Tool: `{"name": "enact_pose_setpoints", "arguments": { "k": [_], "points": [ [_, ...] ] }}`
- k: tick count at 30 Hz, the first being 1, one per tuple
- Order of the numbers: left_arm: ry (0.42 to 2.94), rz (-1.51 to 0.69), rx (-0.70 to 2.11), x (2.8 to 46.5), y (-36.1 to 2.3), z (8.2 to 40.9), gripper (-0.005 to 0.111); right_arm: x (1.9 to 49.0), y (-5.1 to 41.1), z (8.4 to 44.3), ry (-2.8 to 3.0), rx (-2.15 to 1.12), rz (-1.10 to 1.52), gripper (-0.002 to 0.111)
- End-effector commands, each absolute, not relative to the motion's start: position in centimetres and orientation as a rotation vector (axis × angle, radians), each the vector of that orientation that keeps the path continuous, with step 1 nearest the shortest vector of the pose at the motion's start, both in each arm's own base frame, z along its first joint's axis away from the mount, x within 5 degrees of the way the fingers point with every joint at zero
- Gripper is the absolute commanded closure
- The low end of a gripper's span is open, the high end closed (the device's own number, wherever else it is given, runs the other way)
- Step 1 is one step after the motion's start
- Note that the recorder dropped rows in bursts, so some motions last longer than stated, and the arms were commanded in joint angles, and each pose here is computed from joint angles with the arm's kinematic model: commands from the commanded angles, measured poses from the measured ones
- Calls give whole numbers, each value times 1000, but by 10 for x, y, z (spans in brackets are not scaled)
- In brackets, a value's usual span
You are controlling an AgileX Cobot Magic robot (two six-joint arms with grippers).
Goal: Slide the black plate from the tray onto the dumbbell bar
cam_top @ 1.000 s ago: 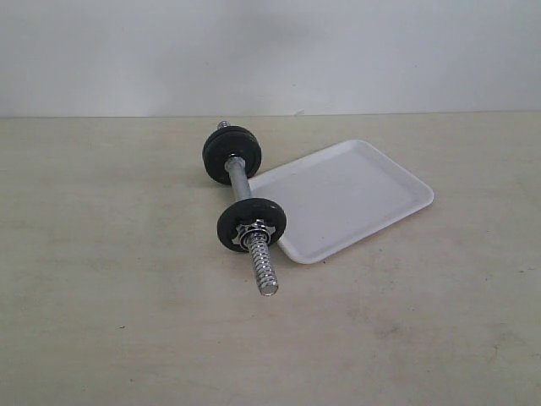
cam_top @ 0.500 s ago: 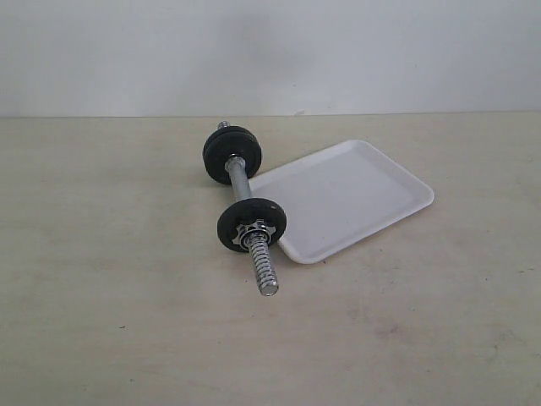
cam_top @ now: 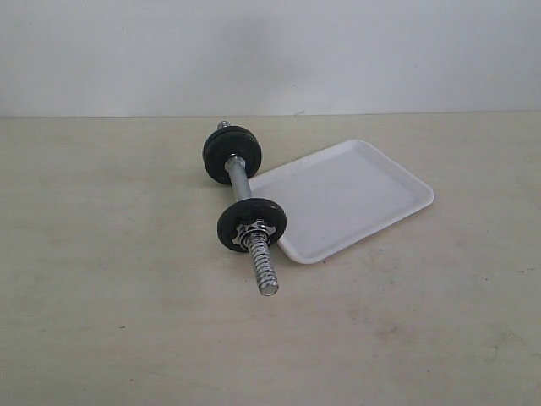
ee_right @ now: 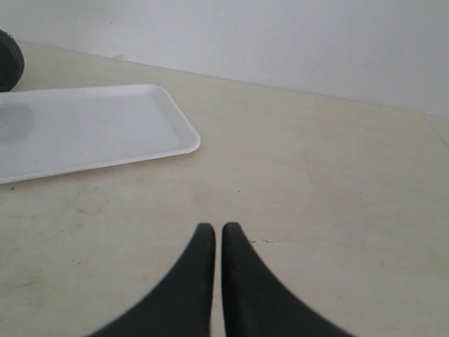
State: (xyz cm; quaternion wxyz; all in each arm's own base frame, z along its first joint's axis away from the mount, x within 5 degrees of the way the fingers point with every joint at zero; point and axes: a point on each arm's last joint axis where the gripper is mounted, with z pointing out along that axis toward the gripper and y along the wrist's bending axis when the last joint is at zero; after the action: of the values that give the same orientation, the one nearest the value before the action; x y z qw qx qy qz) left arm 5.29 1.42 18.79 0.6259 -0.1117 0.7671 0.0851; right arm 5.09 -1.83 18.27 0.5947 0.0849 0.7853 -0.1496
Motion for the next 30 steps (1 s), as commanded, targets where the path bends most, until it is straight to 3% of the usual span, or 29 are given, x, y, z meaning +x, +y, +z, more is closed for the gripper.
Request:
{"name": "enact_pose_setpoints", "arguments": {
  "k": [1, 10, 27, 30],
  "points": [
    [1763, 196, -259, 53, 14, 187, 103, 51, -18, 183, 1809, 242, -317, 108],
    [1763, 196, -259, 53, 14, 187, 103, 52, -15, 184, 1763, 417, -125, 108],
    [1764, 199, -257, 53, 14, 187, 103, 52, -15, 184, 1763, 419, -123, 108],
    [1784, 326, -172, 52, 18, 186, 103, 52, -15, 184, 1763, 419, -123, 108]
  ]
}}
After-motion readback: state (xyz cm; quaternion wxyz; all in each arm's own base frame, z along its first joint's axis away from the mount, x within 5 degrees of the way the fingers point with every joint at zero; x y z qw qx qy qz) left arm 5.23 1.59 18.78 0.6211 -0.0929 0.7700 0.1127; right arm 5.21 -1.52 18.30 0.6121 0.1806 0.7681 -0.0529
